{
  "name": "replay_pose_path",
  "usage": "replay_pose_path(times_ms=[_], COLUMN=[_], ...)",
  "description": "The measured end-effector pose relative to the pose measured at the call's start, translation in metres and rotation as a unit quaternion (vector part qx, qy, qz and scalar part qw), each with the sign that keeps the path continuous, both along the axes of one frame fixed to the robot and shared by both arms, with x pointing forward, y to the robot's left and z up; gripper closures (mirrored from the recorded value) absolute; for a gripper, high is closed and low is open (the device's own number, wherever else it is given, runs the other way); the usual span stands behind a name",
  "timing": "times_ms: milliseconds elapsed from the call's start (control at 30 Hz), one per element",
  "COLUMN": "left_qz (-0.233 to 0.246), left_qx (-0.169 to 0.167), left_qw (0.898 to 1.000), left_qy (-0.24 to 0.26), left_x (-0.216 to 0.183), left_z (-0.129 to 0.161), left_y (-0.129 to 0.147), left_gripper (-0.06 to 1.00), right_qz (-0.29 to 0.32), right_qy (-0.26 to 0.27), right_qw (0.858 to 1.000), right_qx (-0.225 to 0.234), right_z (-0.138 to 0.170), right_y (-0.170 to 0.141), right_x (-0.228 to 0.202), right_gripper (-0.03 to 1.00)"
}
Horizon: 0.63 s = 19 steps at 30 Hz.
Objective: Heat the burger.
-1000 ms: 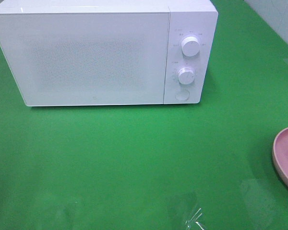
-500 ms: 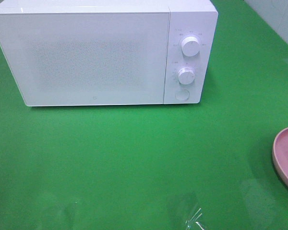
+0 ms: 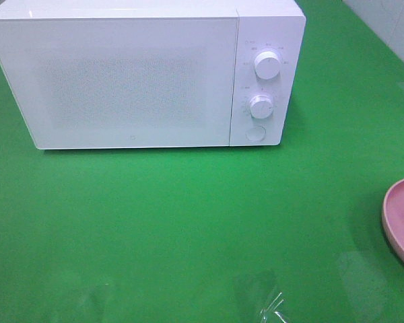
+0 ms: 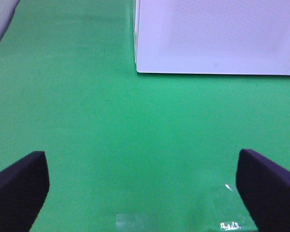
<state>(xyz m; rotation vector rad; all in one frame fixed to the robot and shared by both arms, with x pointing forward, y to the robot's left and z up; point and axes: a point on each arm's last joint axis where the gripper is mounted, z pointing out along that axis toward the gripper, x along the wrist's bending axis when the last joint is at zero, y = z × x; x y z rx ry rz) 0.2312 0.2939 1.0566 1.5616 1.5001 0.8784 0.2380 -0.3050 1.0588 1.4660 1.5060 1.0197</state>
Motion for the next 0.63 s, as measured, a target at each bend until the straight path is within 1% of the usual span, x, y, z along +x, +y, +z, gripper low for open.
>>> replay_pose_path(times_ms=[633], left_qz=[0.000], left_qx=[0.000], left_qw=[1.000], left_qy=[-0.004], left_x=[-0.0013], left_z=[-0.0001], left_y=[0.0000], left_gripper=[-0.03], right_qz=[0.000], right_qy=[0.000], right_qw=[1.000], right_qx=[0.000], right_z=[0.0000], right_y=[0.0000], right_x=[0.0000], right_gripper=[0.22])
